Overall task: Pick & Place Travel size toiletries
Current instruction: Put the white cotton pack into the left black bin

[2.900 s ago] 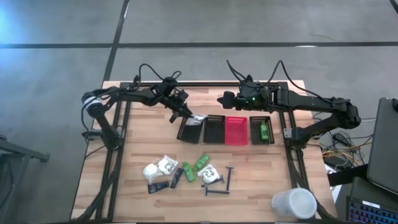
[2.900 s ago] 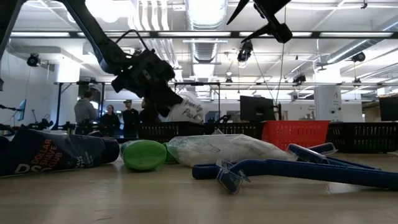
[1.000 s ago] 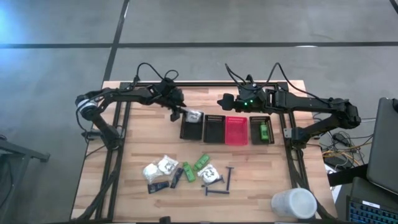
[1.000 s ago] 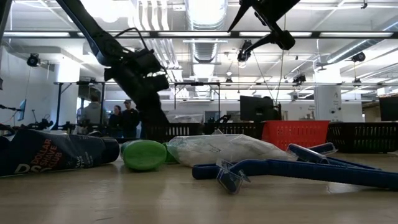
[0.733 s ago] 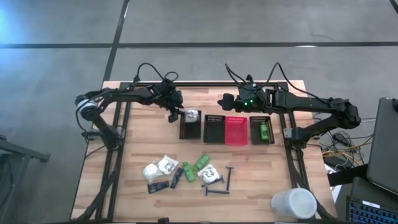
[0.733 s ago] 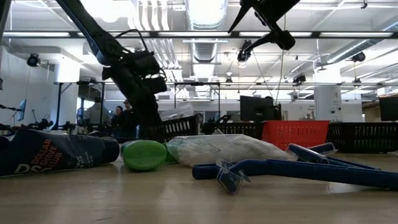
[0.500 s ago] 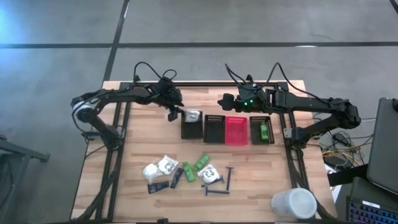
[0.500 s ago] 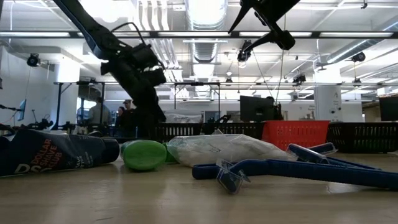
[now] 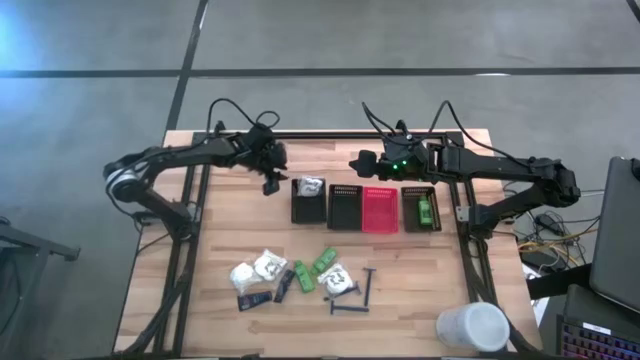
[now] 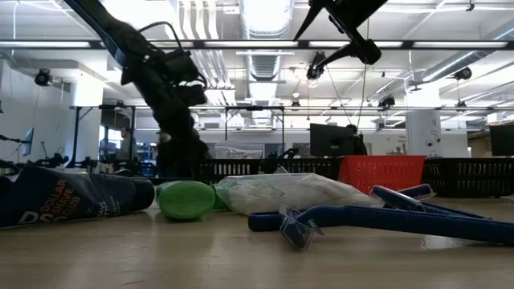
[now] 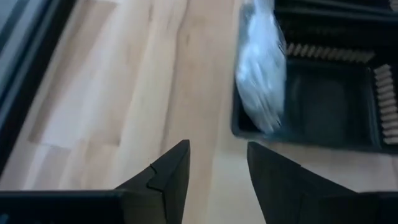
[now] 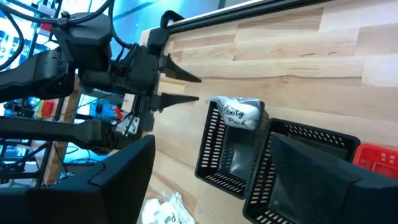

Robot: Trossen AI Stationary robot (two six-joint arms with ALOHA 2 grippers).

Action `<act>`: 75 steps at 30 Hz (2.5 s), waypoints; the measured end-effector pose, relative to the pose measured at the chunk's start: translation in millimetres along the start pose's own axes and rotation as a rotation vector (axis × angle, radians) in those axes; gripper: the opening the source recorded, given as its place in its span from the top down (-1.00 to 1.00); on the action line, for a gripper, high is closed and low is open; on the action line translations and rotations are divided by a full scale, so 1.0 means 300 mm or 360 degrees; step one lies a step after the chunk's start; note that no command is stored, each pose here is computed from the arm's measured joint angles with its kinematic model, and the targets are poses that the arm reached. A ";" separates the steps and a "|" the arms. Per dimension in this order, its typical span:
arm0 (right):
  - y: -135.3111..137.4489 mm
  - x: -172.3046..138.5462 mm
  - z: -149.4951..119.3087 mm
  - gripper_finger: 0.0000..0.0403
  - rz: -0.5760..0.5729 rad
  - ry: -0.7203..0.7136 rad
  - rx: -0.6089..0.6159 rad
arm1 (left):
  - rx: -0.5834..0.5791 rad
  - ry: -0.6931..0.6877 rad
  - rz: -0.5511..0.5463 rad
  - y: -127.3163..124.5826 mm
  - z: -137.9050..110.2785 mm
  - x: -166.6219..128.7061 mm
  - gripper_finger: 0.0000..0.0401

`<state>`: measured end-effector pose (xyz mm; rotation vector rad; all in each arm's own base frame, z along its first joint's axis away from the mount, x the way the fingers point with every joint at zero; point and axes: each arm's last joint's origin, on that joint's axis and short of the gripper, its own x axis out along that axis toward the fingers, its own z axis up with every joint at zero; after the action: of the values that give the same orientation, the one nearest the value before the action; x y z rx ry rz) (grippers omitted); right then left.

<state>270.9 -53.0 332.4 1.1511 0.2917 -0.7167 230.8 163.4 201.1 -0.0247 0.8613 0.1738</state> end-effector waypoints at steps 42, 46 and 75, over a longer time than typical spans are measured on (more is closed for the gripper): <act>-0.132 0.059 -0.260 -0.58 -0.0050 0.0312 0.0098 | -0.0693 0.0836 -0.0548 -0.507 -0.202 -0.096 0.18; -0.132 0.059 -0.261 -0.63 -0.0048 0.0313 0.0064 | -0.0774 0.1081 -0.0529 -0.522 -0.237 -0.081 0.18; -0.135 0.060 -0.259 -0.56 -0.0055 0.0277 -0.0006 | -0.1077 0.1146 -0.0764 -0.579 -0.329 0.016 0.18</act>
<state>269.2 2.0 261.8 1.2096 0.4600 -0.6466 187.7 -16.2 124.7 -0.9677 1.4467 -0.0107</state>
